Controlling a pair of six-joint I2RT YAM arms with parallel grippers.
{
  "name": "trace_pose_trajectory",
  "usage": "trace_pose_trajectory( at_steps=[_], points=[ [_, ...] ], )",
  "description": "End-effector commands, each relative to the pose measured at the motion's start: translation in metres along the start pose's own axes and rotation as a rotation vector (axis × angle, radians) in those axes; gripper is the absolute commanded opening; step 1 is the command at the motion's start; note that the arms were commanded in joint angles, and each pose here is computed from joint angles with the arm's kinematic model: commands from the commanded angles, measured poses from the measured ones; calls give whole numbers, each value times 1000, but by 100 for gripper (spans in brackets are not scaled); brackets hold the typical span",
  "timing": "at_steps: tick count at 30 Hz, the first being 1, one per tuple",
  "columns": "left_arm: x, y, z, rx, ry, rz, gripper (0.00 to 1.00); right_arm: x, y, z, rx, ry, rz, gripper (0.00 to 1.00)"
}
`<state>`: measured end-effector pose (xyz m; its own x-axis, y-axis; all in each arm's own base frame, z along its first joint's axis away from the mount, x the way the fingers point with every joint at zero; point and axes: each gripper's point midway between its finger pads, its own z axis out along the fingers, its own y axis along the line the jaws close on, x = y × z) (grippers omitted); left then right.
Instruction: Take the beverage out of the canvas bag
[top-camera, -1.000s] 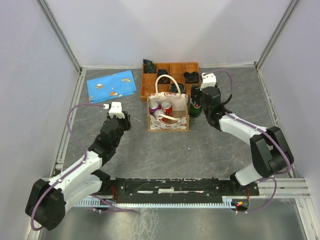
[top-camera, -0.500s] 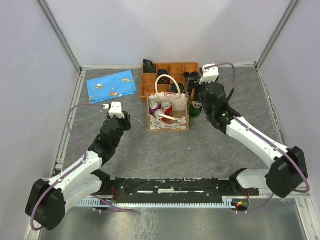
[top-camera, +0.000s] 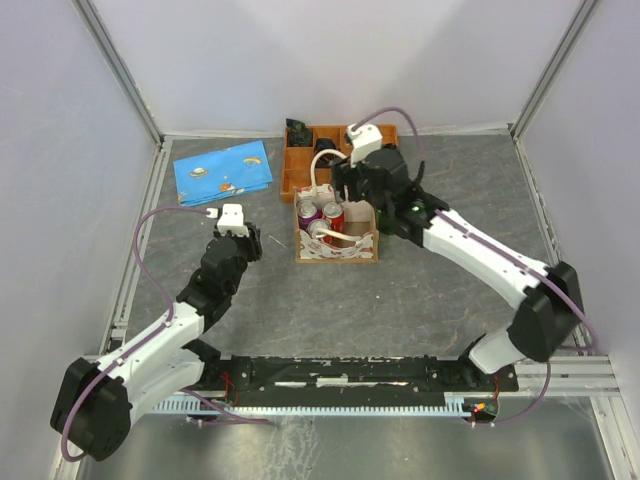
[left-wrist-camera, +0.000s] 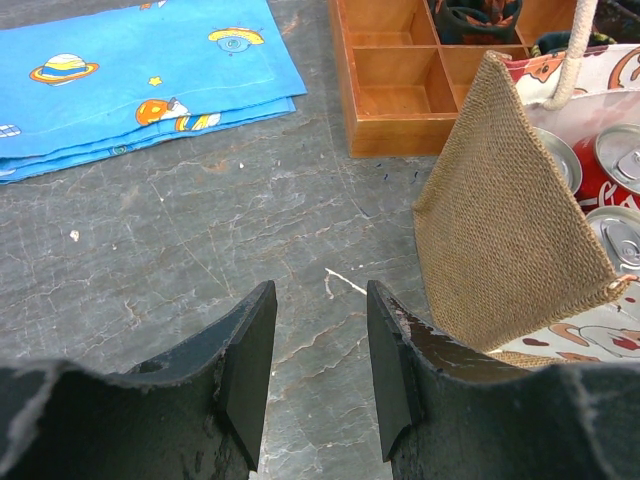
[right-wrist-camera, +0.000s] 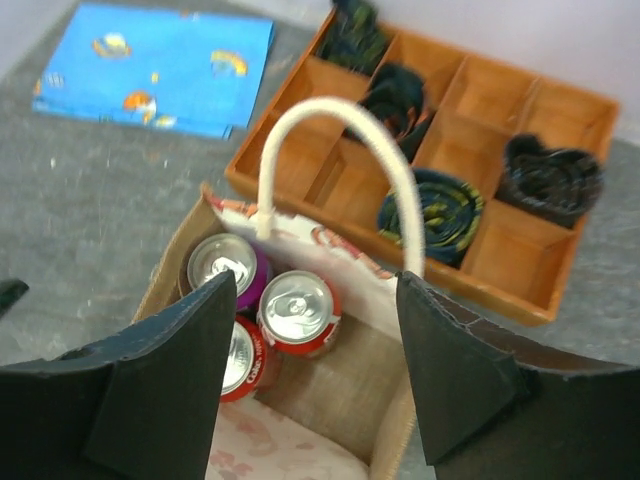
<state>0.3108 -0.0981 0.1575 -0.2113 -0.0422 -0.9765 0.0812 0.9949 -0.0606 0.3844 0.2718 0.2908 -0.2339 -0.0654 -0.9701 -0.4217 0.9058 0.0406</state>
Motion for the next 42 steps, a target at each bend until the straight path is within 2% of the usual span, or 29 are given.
trace_pose_trajectory(
  at_steps=[1,11,21,42],
  points=[
    [-14,5,-2,-35,-55,-49,49,36,24,20,-66,151,-7,71],
    [-5,29,-14,-128,-80,-50,50,84,38,53,-84,307,-10,70],
    [1,34,-11,-137,-68,-71,54,125,38,66,-70,402,-7,74],
    [5,24,-5,-83,-40,-88,54,174,17,87,64,498,-71,79]
  ],
)
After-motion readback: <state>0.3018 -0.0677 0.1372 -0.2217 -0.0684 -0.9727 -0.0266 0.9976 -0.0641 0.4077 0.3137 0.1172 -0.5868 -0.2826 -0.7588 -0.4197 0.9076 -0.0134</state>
